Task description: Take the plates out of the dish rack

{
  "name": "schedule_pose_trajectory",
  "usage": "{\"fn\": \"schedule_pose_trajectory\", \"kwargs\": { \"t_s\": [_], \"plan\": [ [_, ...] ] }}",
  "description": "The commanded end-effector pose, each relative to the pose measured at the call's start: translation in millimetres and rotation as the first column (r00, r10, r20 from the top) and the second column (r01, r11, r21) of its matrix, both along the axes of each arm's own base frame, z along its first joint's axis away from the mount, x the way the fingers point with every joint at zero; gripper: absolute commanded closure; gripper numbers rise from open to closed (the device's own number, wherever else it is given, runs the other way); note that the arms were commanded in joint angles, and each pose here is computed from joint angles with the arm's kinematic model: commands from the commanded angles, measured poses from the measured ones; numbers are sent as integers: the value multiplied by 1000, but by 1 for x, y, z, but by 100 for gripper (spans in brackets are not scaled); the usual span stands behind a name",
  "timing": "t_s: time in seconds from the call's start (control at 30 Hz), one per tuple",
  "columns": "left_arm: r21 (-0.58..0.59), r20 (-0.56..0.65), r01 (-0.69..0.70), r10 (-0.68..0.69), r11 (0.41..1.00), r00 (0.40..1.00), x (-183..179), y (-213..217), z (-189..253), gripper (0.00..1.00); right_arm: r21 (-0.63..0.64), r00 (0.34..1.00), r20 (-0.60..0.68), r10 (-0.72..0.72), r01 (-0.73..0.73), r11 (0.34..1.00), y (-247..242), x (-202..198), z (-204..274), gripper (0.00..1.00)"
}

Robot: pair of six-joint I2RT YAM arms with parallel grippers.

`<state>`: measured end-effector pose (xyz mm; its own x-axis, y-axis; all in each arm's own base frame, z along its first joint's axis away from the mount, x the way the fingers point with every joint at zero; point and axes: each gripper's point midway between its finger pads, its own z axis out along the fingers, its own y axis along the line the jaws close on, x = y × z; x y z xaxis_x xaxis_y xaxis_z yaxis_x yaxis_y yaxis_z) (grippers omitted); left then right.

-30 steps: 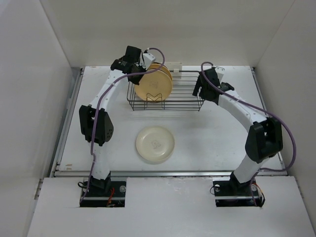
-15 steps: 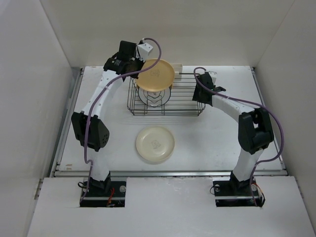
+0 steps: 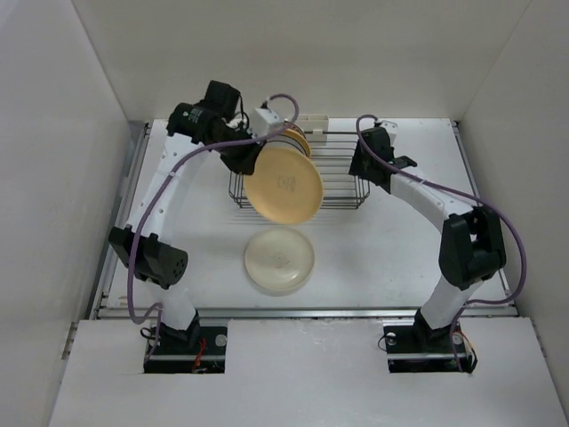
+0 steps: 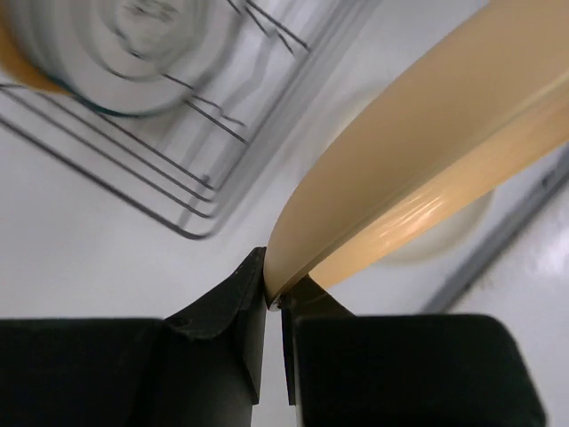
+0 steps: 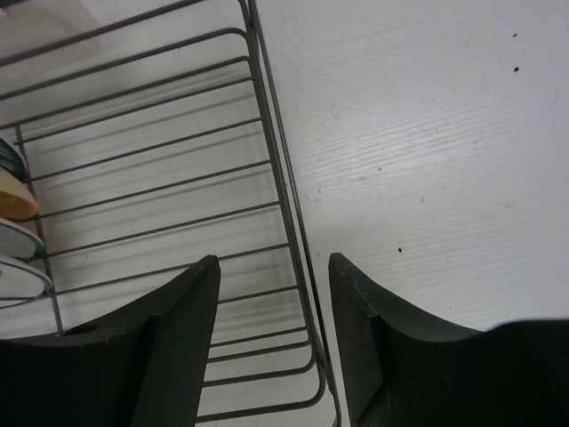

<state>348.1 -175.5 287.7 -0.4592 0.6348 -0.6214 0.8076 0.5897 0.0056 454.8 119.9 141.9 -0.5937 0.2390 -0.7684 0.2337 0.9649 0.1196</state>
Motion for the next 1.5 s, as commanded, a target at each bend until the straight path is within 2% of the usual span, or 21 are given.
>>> {"fn": "schedule_pose_trajectory", "kwargs": {
  "t_s": [0.0,0.1,0.2,0.43,0.47,0.57,0.6,0.63,0.73,0.83,0.93,1.0,1.1,1.17,1.2,1.33,1.43,1.47],
  "plan": [
    [165,-323,179,-118,970,939,-68,17,-68,100,31,996,90,19,-22,999,4,6,33,42],
    [227,-408,179,-73,957,910,-80,20,-104,100,28,994,101,35,-38,999,7,1,38,42],
    [288,-429,174,-36,942,903,-83,20,-130,100,31,993,111,44,-48,998,10,-3,43,42],
    [312,-435,184,-33,932,900,-85,2,-165,100,27,991,119,58,-62,998,13,-7,48,42],
    [327,-433,171,-13,929,901,-82,3,-169,96,24,992,110,59,-62,998,12,-9,44,41],
    [319,-445,185,-26,929,895,-84,-2,-171,64,27,991,119,58,-62,998,12,-9,48,38],
    [303,-466,193,-32,933,884,-89,-3,-170,53,27,991,119,58,-62,998,12,-9,48,33],
    [302,-464,204,-43,931,885,-89,-3,-170,38,29,990,127,58,-62,998,12,-10,52,31],
    [303,-467,205,-42,931,883,-90,-2,-159,31,24,984,146,104,-108,994,17,-9,59,29],
    [218,-444,166,-54,962,895,-83,-7,-126,31,-32,953,164,253,-252,967,38,-13,71,29],
    [135,-336,-52,95,989,937,-46,2,-90,31,-104,856,196,479,-467,878,88,-20,92,29],
    [73,-259,-213,225,974,939,-9,17,-80,31,-100,792,191,580,-572,814,120,-24,94,33],
    [57,-177,-404,407,913,896,23,40,-70,31,-73,737,210,643,-644,762,147,-17,99,42],
    [92,-101,-491,499,866,861,46,57,-74,29,-61,737,172,653,-654,754,156,-5,80,44],
    [114,-90,-516,526,849,846,53,60,-81,29,-55,731,171,660,-662,747,161,-1,78,48],
    [171,-45,-589,604,790,796,82,74,-107,28,-42,711,186,678,-684,728,181,21,77,49],
    [220,-59,-623,648,750,759,99,80,-130,28,-42,712,139,688,-690,723,187,32,55,49],
    [230,-75,-643,672,731,737,101,87,-136,31,-50,718,146,681,-682,730,190,41,55,49]
  ]
}}
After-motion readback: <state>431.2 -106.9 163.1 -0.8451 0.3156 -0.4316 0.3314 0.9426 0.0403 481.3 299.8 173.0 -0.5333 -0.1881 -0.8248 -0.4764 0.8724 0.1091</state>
